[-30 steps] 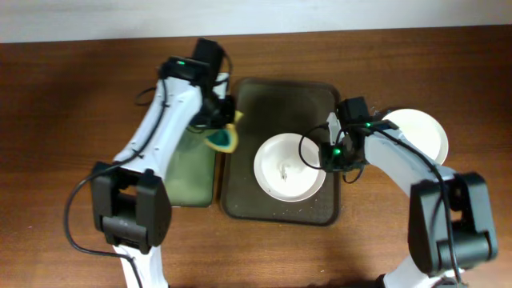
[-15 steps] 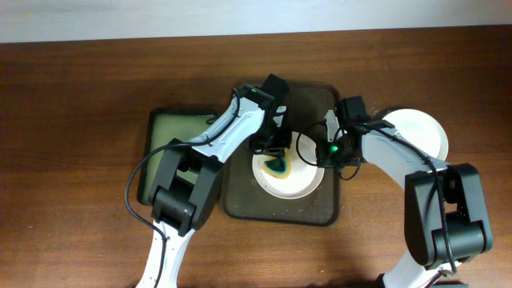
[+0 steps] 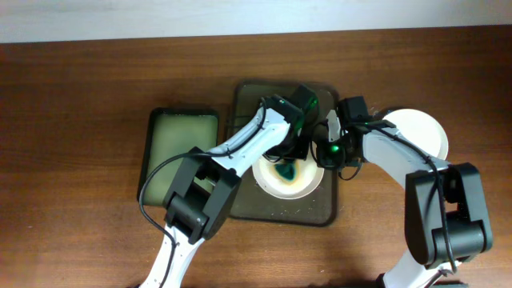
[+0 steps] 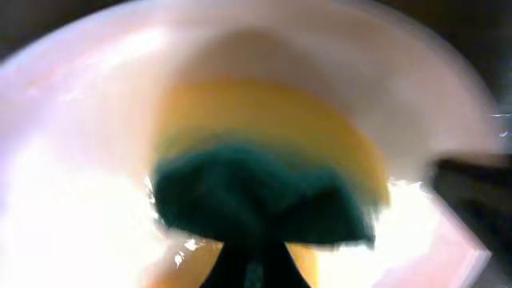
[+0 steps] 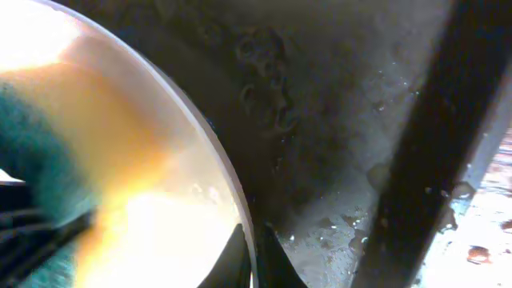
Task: Clean dirty plates on tray and stack at the side
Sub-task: 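Scrub the held plate with the sponge in the left gripper, then put the sponge back into the soapy basin with the left gripper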
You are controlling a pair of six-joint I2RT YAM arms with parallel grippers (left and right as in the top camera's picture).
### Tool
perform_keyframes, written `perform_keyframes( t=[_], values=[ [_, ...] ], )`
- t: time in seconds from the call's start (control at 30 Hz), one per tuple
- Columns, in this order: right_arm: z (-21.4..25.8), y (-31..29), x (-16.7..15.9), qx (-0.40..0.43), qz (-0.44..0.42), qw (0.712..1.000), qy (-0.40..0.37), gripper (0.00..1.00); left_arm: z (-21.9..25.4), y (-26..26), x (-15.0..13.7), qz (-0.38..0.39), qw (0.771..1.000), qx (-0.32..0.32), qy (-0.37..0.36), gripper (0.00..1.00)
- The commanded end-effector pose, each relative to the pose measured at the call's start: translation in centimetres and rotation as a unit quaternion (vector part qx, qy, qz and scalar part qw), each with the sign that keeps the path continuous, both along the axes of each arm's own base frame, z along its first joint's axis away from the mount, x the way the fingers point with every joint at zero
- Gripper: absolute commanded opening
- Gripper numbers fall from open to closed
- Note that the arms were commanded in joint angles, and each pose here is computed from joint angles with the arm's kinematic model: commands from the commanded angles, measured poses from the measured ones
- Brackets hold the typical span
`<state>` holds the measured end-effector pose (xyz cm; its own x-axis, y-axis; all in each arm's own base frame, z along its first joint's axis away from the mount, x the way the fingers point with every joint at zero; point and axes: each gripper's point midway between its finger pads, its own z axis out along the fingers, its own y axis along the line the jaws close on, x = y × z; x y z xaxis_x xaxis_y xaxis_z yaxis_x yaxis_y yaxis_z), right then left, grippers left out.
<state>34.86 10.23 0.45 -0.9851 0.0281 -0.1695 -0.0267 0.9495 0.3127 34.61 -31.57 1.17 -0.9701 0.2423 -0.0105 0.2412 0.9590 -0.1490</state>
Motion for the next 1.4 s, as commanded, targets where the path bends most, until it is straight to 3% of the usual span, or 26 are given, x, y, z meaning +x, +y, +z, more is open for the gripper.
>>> perform_keyframes(
  t=[0.0,0.1,0.2,0.3,0.4,0.57,0.63,0.77,0.9,0.93,1.0,1.1,1.23,1.37],
  values=[
    [-1.2,-0.4,-0.4,-0.017,-0.012,1.0,0.018,0.04,-2.7,9.4,1.8,0.054,0.979,0.195,-0.025,0.0],
    [-1.2,-0.4,-0.4,-0.016,-0.017,1.0,0.019,0.04,-2.6,13.2,3.4,0.125,0.971,0.203,-0.013,0.0],
    [-1.2,-0.4,-0.4,-0.015,-0.019,1.0,0.02,0.04,-3.1,11.7,3.6,0.142,0.98,0.136,0.017,0.0],
    [-1.2,-0.4,-0.4,-0.014,-0.029,0.999,0.022,0.04,-3.1,6.0,2.2,0.079,0.995,0.011,0.063,0.0],
    [-1.2,-0.4,-0.3,-0.013,-0.029,0.999,0.021,0.04,-3.0,-0.7,-1.0,0.003,0.99,-0.095,0.104,0.0],
    [-1.2,-0.4,-0.3,-0.013,-0.029,0.999,0.021,0.04,-1.3,-6.7,-4.8,-0.085,0.968,-0.194,0.133,0.0],
    [-1.2,-0.4,-0.3,-0.013,-0.029,0.999,0.021,0.04,-1.0,-7.2,-5.6,-0.091,0.964,-0.204,0.145,0.0],
    [-1.2,-0.4,-0.3,-0.013,-0.029,0.999,0.021,0.04,-1.7,-5.3,-4.7,-0.081,0.972,-0.172,0.138,0.0],
    [-1.2,-0.4,-0.4,-0.014,-0.029,0.999,0.022,0.04,-4.1,3.6,-0.7,0.005,0.996,0.015,0.083,0.0],
    [-1.2,-0.4,-0.4,-0.014,-0.029,0.999,0.022,0.04,-4.3,7.4,0.8,0.043,0.994,0.087,0.058,0.0],
    [-1.2,-0.4,-0.4,-0.014,-0.029,0.999,0.022,0.04,-4.2,10.9,2.4,0.073,0.988,0.13,0.042,0.0],
    [-1.2,-0.4,-0.4,-0.014,-0.029,0.999,0.023,0.04,-2.7,13.2,4.0,0.111,0.984,0.133,0.045,0.0],
    [-1.2,-0.4,-0.4,-0.014,-0.029,0.999,0.023,0.04,-0.4,14.8,6.8,0.118,0.977,0.179,-0.019,0.0],
    [-1.2,-0.4,-0.4,-0.014,-0.029,0.999,0.023,0.04,2.3,13.2,5.9,0.116,0.984,0.137,0.018,0.0]
  ],
)
